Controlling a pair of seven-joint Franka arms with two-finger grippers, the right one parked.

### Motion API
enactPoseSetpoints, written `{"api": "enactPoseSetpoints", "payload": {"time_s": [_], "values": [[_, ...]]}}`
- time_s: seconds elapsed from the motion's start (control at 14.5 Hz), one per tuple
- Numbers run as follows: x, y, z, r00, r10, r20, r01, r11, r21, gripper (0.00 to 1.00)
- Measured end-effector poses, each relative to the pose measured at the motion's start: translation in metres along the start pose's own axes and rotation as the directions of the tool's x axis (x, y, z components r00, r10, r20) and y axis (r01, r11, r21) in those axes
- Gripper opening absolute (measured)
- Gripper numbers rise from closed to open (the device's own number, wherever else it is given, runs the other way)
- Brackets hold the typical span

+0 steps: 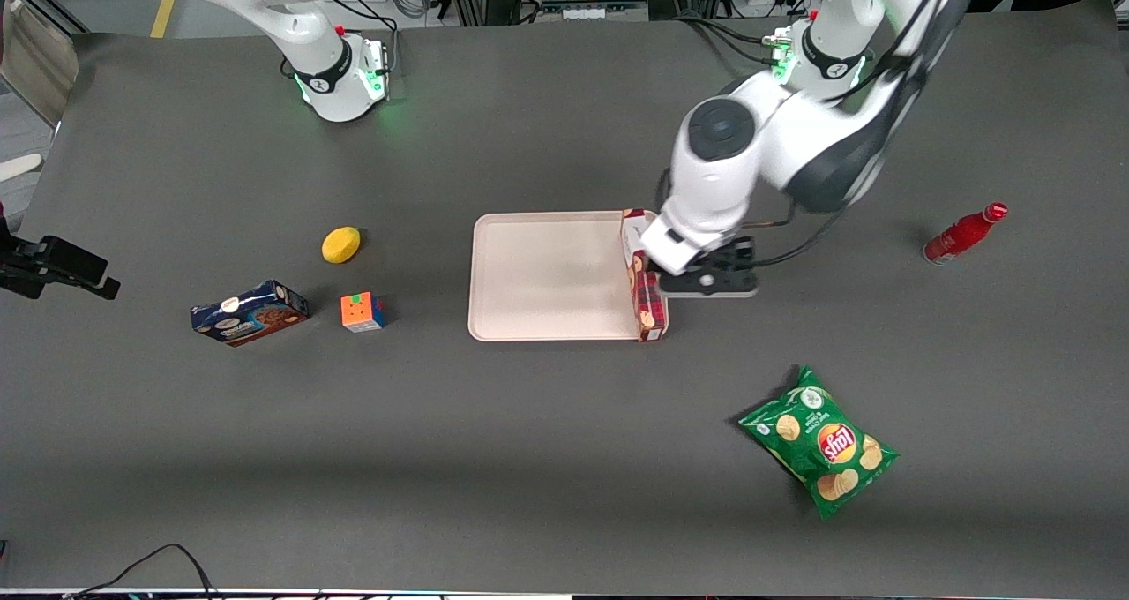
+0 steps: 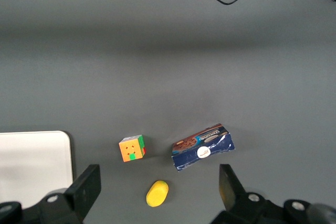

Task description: Place red cookie box on tray

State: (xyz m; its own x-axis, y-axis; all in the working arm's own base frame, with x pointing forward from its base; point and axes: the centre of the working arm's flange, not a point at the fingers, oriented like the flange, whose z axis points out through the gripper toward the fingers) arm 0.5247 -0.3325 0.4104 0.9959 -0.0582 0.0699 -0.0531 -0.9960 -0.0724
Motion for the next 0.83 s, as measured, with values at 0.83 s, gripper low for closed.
{"api": "enactPoseSetpoints", "payload": {"time_s": [0.83], "values": [[-0.001, -0.267, -0.125, 0.995, -0.098, -0.011, 0.098, 0.994, -0.056, 1.00]]}}
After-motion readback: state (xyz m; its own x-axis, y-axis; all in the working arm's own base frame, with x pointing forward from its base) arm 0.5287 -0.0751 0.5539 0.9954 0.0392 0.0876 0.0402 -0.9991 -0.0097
